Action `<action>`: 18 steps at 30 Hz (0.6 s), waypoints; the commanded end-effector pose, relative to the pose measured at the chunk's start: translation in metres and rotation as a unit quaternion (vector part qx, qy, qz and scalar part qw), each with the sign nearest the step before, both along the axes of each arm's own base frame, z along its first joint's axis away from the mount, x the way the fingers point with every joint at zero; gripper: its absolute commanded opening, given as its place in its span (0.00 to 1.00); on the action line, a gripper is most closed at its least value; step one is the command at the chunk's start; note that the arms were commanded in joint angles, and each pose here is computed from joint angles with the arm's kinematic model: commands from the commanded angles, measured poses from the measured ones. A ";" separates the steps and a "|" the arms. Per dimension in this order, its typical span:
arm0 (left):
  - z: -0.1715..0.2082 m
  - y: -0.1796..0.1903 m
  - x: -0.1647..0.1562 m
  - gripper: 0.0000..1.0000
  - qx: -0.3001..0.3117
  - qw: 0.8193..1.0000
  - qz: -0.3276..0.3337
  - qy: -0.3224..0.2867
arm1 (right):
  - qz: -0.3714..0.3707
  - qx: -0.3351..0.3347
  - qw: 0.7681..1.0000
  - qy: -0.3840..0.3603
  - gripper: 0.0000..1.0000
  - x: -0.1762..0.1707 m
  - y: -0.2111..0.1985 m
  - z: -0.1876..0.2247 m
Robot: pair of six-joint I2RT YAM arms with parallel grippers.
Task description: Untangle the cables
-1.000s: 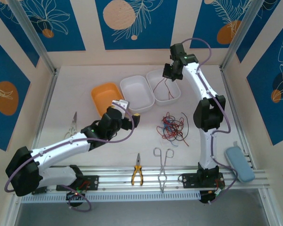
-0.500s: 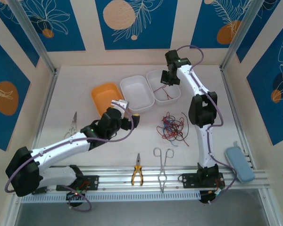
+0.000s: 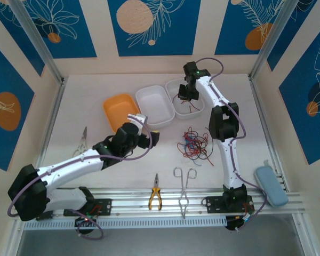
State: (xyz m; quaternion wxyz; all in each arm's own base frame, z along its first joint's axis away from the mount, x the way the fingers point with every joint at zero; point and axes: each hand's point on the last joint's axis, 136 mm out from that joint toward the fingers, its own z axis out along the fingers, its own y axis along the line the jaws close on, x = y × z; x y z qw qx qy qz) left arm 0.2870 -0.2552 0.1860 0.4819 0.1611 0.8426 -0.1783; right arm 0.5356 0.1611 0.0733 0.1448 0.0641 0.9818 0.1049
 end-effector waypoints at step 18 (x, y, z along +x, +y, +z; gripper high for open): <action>0.005 -0.010 0.010 1.00 -0.017 1.000 0.001 0.015 | -0.009 0.048 0.995 -0.090 0.50 -0.068 -0.012 0.135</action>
